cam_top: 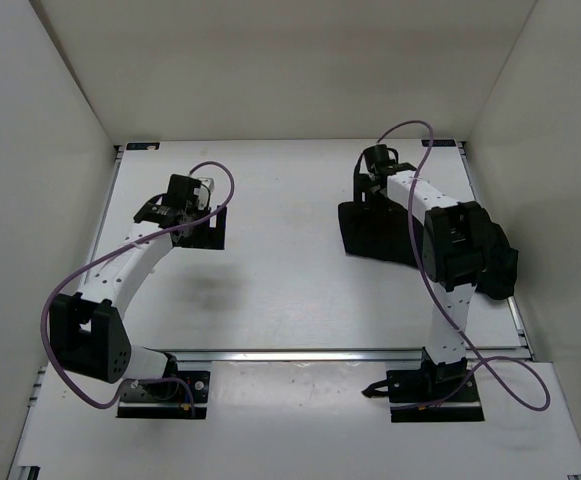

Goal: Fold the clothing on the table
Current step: Move the skirt to the center of the board

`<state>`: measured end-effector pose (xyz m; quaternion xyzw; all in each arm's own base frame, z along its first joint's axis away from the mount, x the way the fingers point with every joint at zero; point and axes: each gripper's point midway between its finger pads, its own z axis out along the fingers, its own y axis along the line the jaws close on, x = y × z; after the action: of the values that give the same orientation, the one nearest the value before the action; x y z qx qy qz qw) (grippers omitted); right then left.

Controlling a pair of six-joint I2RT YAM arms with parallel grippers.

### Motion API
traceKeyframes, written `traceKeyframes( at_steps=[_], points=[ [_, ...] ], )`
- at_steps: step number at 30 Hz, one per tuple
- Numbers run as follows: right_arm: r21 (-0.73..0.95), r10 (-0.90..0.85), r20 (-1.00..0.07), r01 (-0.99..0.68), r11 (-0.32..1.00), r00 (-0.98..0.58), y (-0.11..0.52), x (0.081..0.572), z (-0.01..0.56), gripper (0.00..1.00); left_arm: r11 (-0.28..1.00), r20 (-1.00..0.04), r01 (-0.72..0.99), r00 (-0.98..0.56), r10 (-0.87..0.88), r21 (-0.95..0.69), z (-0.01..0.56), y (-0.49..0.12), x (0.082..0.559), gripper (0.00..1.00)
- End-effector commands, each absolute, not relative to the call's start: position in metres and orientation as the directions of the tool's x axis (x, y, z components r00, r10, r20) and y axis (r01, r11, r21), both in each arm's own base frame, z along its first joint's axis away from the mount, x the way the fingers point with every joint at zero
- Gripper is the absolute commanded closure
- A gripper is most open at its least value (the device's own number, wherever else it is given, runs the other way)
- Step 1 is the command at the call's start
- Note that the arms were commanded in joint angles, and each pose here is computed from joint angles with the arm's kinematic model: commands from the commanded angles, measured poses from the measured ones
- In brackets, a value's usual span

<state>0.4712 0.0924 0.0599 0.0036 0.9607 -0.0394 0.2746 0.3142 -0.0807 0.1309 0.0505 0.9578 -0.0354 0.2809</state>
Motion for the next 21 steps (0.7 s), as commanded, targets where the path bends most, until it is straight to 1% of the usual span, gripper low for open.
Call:
traceKeyframes(
  at_steps=[1, 5, 7, 8, 10, 13, 14, 15, 16, 17, 18, 21],
  points=[
    [-0.097, 0.04, -0.565, 0.114, 0.989, -0.824, 0.07, 0.472, 0.072, 0.24, 0.992, -0.567, 0.127, -0.818, 0.096, -0.016, 0.141, -0.076, 0.312, 0.02],
    [-0.091, 0.055, -0.541, 0.124, 0.988, -0.839, 0.069, 0.47, 0.059, 0.3, 0.99, -0.568, 0.137, -0.816, 0.106, -0.012, 0.141, -0.077, 0.315, 0.01],
    [-0.079, 0.073, -0.533, 0.135, 0.988, -0.843, 0.067, 0.472, 0.052, 0.31, 0.989, -0.562, 0.145, -0.819, 0.114, -0.012, 0.14, -0.079, 0.314, 0.02],
    [-0.073, 0.081, -0.537, 0.142, 0.987, -0.84, 0.07, 0.474, 0.053, 0.31, 0.989, -0.563, 0.145, -0.818, 0.115, -0.009, 0.142, -0.079, 0.314, 0.01],
    [-0.068, 0.079, -0.542, 0.138, 0.988, -0.837, 0.072, 0.477, 0.053, 0.36, 0.99, -0.565, 0.143, -0.816, 0.119, 0.001, 0.143, -0.077, 0.313, 0.02],
    [-0.068, 0.07, -0.55, 0.127, 0.99, -0.832, 0.075, 0.48, 0.05, 0.47, 0.991, -0.563, 0.135, -0.818, 0.115, 0.006, 0.143, -0.075, 0.312, 0.01],
    [-0.072, 0.07, -0.534, 0.128, 0.989, -0.843, 0.074, 0.477, 0.042, 0.52, 0.99, -0.559, 0.141, -0.821, 0.119, 0.003, 0.142, -0.076, 0.311, 0.02],
    [-0.068, 0.076, -0.536, 0.132, 0.989, -0.841, 0.073, 0.479, 0.044, 0.63, 0.991, -0.56, 0.134, -0.821, 0.116, 0.008, 0.142, -0.074, 0.312, 0.01],
    [-0.07, 0.084, -0.53, 0.143, 0.987, -0.844, 0.069, 0.48, 0.041, 0.7, 0.99, -0.558, 0.142, -0.821, 0.12, 0.005, 0.142, -0.075, 0.31, 0.01],
    [-0.075, 0.091, -0.512, 0.149, 0.986, -0.854, 0.067, 0.477, 0.036, 0.87, 0.99, -0.555, 0.138, -0.824, 0.119, 0.008, 0.141, -0.075, 0.31, 0.02],
    [-0.082, 0.092, -0.507, 0.154, 0.985, -0.857, 0.063, 0.477, 0.037, 1.0, 0.99, -0.561, 0.139, -0.819, 0.121, 0.011, 0.143, -0.074, 0.311, 0.01],
    [-0.1, 0.084, -0.511, 0.156, 0.983, -0.855, 0.053, 0.48, 0.043, 1.0, 0.99, -0.564, 0.139, -0.817, 0.117, 0.003, 0.143, -0.075, 0.312, 0.01]
  ],
)
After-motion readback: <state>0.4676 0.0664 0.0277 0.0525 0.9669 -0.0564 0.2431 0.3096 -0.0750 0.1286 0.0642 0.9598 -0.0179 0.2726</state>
